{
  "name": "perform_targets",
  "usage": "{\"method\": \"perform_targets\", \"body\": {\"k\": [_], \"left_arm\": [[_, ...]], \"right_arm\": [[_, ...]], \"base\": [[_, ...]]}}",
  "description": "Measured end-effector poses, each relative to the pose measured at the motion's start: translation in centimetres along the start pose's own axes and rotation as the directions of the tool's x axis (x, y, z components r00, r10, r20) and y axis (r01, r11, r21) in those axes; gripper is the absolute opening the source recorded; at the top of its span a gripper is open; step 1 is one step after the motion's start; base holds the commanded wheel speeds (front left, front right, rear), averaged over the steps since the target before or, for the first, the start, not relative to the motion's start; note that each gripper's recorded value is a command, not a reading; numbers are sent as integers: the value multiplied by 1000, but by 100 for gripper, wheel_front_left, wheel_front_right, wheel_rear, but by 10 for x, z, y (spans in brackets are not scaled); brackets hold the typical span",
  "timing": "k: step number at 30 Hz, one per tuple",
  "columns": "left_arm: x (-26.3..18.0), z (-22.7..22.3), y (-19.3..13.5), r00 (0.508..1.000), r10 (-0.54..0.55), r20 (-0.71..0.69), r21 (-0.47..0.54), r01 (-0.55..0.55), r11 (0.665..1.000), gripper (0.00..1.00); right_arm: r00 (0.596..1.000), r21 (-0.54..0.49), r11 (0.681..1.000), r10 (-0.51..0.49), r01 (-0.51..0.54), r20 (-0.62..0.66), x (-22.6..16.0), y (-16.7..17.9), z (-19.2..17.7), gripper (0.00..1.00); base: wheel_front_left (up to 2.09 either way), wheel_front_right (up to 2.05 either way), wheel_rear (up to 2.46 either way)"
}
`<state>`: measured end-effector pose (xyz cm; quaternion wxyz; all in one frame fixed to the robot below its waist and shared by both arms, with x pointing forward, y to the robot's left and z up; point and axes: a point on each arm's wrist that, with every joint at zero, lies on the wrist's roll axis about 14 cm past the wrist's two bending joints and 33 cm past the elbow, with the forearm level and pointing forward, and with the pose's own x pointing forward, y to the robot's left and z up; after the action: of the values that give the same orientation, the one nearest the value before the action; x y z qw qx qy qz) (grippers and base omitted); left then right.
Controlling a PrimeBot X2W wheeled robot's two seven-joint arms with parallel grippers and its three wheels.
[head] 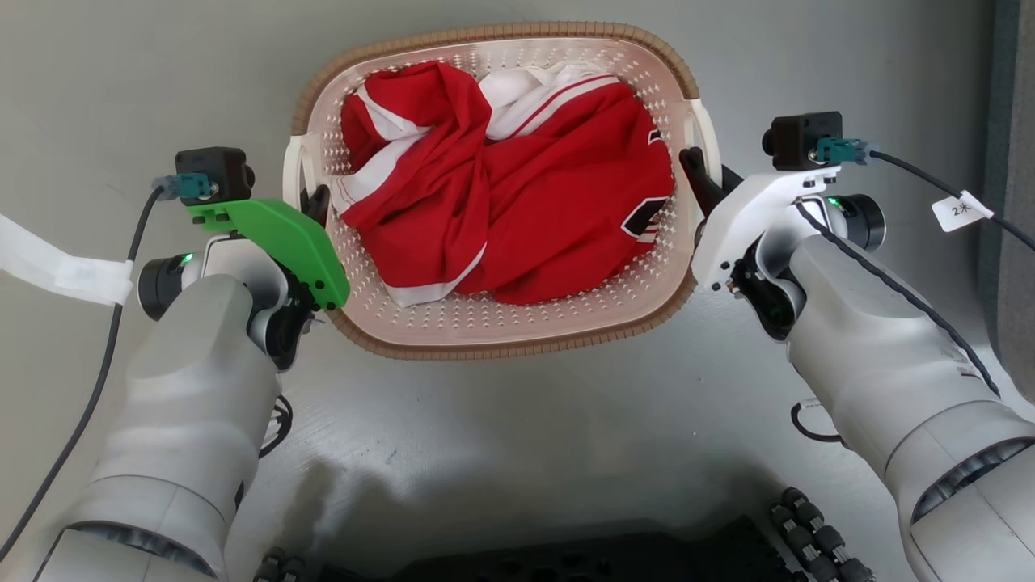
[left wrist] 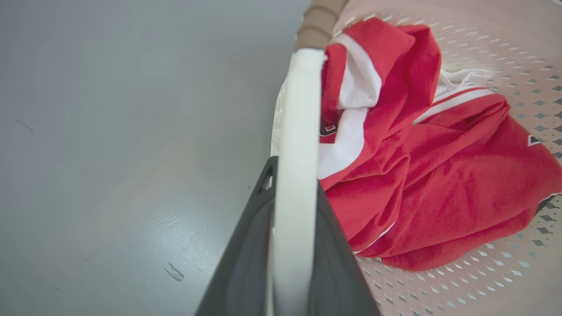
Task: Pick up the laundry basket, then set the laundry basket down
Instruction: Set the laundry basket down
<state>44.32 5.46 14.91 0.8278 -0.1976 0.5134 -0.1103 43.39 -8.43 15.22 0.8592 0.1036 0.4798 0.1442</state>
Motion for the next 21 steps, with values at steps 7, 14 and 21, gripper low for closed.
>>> {"method": "perform_targets", "body": {"k": [7,14,21], "left_arm": [[1,-1,2,1000,8,1,-5,-8,1000,55],[0,11,14,999,34,31,10,-34,999,100],[-2,9,16,999,42,29,13,-42,999,100]], "right_arm": [[1000,2,1000,-2,2,-5,2,0,-4,43],[1000,-17,1000,-24,23,-11,0,-13,-6,100],[1000,-24,1000,-16,16,-10,1,-9,-7,100]], "base": [[0,0,0],[0,0,0],[0,0,0]]}}
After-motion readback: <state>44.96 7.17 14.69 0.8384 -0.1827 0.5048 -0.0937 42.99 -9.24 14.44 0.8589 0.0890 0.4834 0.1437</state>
